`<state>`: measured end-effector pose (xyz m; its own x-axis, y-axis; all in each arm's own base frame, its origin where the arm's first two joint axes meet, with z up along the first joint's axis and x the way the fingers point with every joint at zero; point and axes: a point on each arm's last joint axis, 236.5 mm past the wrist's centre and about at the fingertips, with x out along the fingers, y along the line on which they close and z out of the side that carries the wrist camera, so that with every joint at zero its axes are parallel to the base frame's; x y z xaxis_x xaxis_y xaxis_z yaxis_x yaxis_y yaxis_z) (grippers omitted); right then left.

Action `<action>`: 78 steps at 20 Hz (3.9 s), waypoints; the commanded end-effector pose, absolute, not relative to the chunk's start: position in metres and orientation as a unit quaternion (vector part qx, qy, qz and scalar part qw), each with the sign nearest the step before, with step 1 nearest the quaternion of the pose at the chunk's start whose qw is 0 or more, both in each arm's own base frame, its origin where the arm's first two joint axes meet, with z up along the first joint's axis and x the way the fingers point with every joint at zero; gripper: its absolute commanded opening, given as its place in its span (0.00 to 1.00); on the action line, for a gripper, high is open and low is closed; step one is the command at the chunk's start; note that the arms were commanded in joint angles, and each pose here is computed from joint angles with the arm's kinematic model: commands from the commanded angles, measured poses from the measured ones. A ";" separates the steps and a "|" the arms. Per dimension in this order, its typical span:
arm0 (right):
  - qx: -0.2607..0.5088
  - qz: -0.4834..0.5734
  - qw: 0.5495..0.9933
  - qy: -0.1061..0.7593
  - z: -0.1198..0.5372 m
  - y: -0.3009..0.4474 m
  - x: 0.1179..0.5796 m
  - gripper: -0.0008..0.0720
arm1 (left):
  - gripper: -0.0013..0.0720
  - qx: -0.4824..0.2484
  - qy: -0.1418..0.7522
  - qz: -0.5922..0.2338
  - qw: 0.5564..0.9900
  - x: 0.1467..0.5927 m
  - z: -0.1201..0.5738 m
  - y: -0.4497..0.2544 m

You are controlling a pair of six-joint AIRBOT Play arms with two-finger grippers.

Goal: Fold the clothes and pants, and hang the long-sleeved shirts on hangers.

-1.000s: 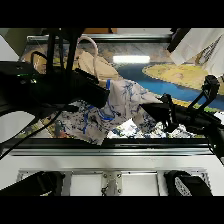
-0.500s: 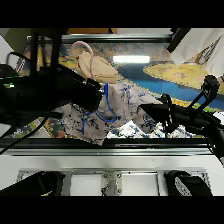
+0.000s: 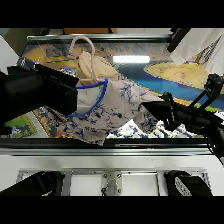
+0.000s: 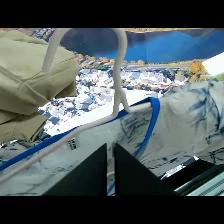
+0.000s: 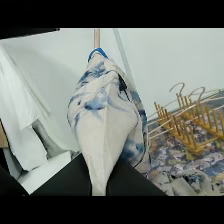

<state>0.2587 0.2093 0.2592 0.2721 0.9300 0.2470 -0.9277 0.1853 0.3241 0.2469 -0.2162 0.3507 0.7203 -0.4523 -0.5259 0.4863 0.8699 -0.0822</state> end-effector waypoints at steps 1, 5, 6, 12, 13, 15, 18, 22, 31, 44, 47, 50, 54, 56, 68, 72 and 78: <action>0.225 0.585 0.779 -0.010 0.267 0.204 0.269 0.02 | 0.04 0.022 0.265 -0.251 0.931 0.244 0.359 -0.209; 0.224 0.584 0.780 -0.010 0.267 0.204 0.269 0.02 | 0.04 0.027 0.261 -0.239 0.935 0.247 0.360 -0.202; 0.225 0.584 0.780 -0.010 0.267 0.204 0.269 0.02 | 0.04 0.033 0.262 -0.225 0.938 0.250 0.358 -0.195; 0.208 0.547 0.810 -0.035 0.279 0.181 0.283 0.02 | 0.04 0.044 0.277 -0.164 0.946 0.262 0.351 -0.164; 0.200 0.536 0.819 -0.047 0.286 0.171 0.286 0.02 | 0.04 0.041 0.278 -0.155 0.947 0.265 0.351 -0.159; 0.190 0.511 0.836 -0.061 0.297 0.152 0.291 0.02 | 0.04 0.036 0.279 -0.138 0.950 0.271 0.350 -0.150; 0.180 0.510 0.839 -0.060 0.299 0.146 0.286 0.02 | 0.09 0.046 0.298 -0.113 0.947 0.283 0.332 -0.143; 0.173 0.512 0.839 -0.056 0.298 0.148 0.282 0.02 | 0.64 0.035 0.334 -0.054 0.940 0.313 0.276 -0.130; 0.163 0.524 0.836 -0.033 0.287 0.154 0.278 0.02 | 0.61 -0.148 0.307 -0.125 0.932 0.371 0.251 -0.146; 0.168 0.524 0.834 -0.029 0.287 0.154 0.278 0.03 | 0.04 -0.136 0.313 -0.132 0.931 0.377 0.240 -0.152; 0.168 0.525 0.834 -0.029 0.287 0.154 0.278 0.02 | 0.04 -0.134 0.302 -0.134 0.934 0.372 0.249 -0.148; 0.152 0.530 0.834 -0.012 0.275 0.157 0.276 0.03 | 0.04 -0.133 0.294 -0.138 0.936 0.369 0.256 -0.148; 0.159 0.555 0.816 0.009 0.244 0.164 0.263 0.02 | 0.04 -0.111 0.275 -0.169 0.940 0.353 0.295 -0.158; 0.175 0.547 0.819 -0.010 0.234 0.161 0.265 0.02 | 0.04 -0.095 0.261 -0.203 0.939 0.337 0.315 -0.178; 0.311 0.568 0.757 -0.088 0.221 0.185 0.277 0.03 | 0.04 -0.033 0.296 -0.282 0.912 0.275 0.317 -0.228; 0.319 0.583 0.744 -0.069 0.215 0.205 0.273 0.02 | 0.04 -0.043 0.296 -0.285 0.911 0.274 0.319 -0.231; 0.309 0.587 0.746 -0.064 0.223 0.216 0.279 0.02 | 0.04 -0.024 0.304 -0.315 0.899 0.261 0.312 -0.254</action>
